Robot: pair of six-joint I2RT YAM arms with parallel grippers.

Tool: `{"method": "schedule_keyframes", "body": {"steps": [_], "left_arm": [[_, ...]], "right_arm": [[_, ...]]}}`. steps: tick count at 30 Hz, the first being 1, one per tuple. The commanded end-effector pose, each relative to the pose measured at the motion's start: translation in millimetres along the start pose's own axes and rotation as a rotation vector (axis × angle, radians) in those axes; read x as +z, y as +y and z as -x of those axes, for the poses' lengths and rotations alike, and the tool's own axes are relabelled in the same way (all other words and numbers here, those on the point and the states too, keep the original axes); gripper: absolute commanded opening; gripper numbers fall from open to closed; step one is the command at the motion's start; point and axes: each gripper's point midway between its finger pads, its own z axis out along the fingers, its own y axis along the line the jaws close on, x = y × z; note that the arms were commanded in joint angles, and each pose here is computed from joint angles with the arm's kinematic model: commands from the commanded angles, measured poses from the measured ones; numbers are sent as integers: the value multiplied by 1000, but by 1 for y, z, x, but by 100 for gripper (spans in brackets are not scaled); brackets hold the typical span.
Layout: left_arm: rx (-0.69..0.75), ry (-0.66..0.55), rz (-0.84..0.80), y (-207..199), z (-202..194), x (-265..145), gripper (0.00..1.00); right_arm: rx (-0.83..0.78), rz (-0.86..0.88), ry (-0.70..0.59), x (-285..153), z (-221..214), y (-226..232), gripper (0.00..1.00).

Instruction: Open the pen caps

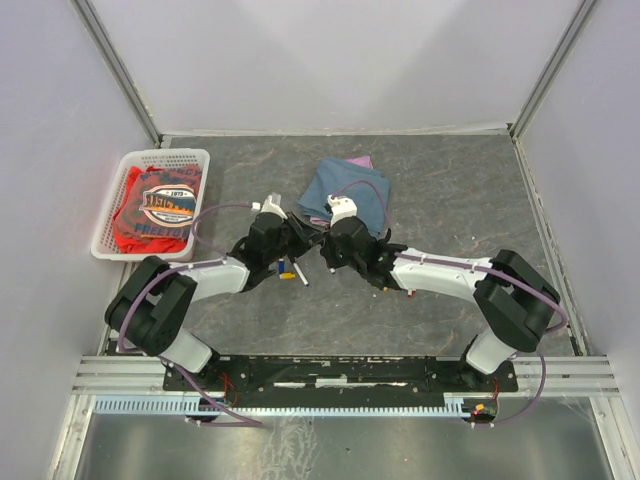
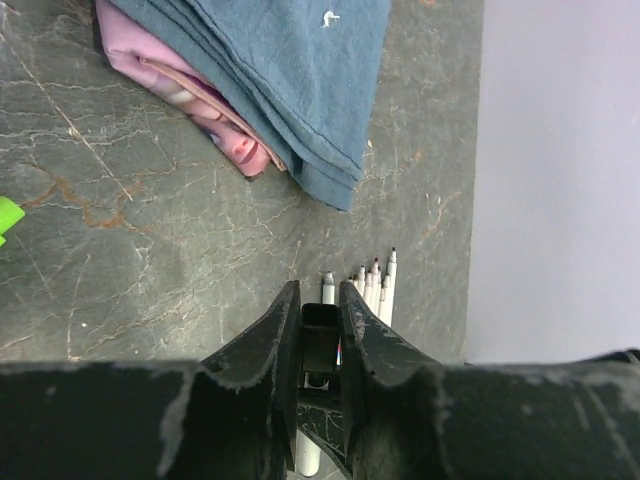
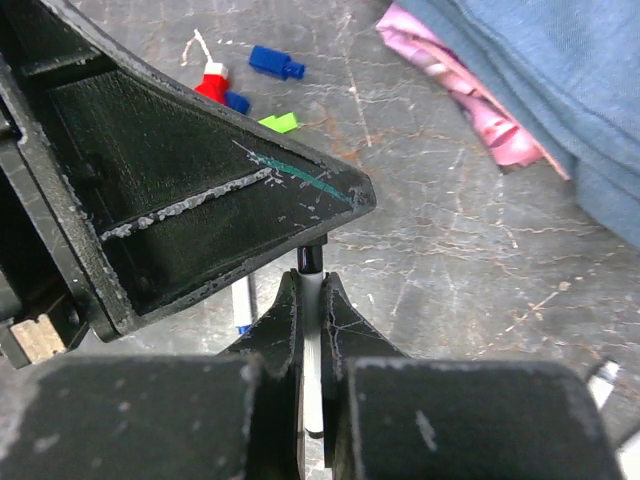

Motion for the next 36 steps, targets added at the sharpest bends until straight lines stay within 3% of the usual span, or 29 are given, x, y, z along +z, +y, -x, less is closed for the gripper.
{"method": "schedule_keyframes", "body": {"steps": [1,5,9,15,19,21,28,36], "left_arm": [[35,-263,-32,-44,68,8,3],[45,-298,-46,-45,71,8,3],[95,-305,-135,-52,73,-1,3],[155,-235,-302,-49,72,-23,3],[143,-199,-340,-41,67,-29,3],[142,-186,-275,-27,65,-27,3],[250,-196,177,54,71,-36,3],[342,-232,380,93,72,-67,4]], "right_arm": [[-106,-173,112,-8,-40,-36,1],[-95,-162,93,-11,-40,-37,1],[-36,-13,61,-15,-38,-19,1],[141,247,-18,-31,-19,-6,1],[155,262,-31,-32,-14,-6,1],[153,196,-10,-29,-18,-17,1],[150,-47,60,-18,-31,-56,1],[133,-270,104,-12,-42,-93,7]]}}
